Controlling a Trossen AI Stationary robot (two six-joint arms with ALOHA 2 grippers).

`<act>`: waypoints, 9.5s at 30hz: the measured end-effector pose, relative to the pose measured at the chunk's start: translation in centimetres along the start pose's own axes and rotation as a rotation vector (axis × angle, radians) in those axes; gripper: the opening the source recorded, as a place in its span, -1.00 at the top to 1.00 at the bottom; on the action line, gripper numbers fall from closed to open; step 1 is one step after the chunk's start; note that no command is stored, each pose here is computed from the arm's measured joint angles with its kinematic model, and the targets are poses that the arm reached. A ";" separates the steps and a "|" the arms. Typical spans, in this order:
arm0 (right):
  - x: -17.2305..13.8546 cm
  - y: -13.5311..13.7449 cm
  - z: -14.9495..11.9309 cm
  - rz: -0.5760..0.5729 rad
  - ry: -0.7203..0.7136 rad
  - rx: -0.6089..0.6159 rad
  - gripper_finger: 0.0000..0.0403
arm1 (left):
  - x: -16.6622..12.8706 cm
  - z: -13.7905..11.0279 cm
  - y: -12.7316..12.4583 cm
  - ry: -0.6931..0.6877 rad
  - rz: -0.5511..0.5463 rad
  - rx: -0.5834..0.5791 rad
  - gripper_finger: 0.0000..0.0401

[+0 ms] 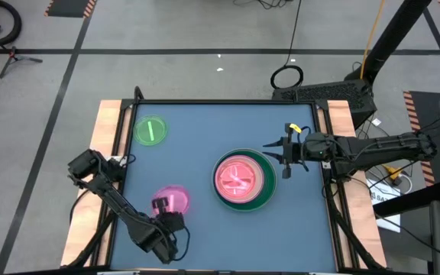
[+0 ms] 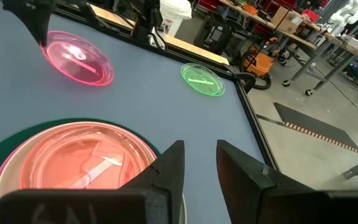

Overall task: Stack plastic plates
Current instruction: Stack the light pink plate on top of the other light pink plate, then stack the light green plate on top of the light pink plate, then return to Home Position

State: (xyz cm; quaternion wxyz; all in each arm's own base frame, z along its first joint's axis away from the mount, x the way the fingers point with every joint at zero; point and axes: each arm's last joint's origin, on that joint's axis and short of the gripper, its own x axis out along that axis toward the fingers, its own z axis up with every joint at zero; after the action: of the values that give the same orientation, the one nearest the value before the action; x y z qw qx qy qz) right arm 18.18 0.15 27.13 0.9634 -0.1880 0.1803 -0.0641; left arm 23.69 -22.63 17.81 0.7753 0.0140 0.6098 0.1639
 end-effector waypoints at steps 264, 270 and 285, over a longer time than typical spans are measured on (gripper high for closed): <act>0.0 0.2 -0.2 0.054 0.005 0.013 0.56 | 1.6 15.6 12.0 -0.442 -0.095 0.467 0.31; -0.2 0.2 -0.1 0.059 -0.005 -0.002 0.56 | -0.2 14.9 13.5 -0.470 -0.100 0.455 0.31; -1.3 0.1 -0.4 0.073 -0.116 -0.022 0.56 | -2.8 8.8 17.3 -0.629 -0.122 0.377 0.31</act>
State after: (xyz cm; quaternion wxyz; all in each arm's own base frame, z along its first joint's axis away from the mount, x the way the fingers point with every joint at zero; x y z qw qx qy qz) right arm 16.85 0.40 27.15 0.9717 -0.1955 0.1314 -0.0159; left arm 27.34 -5.43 26.52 0.9170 0.1697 0.3610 -0.0102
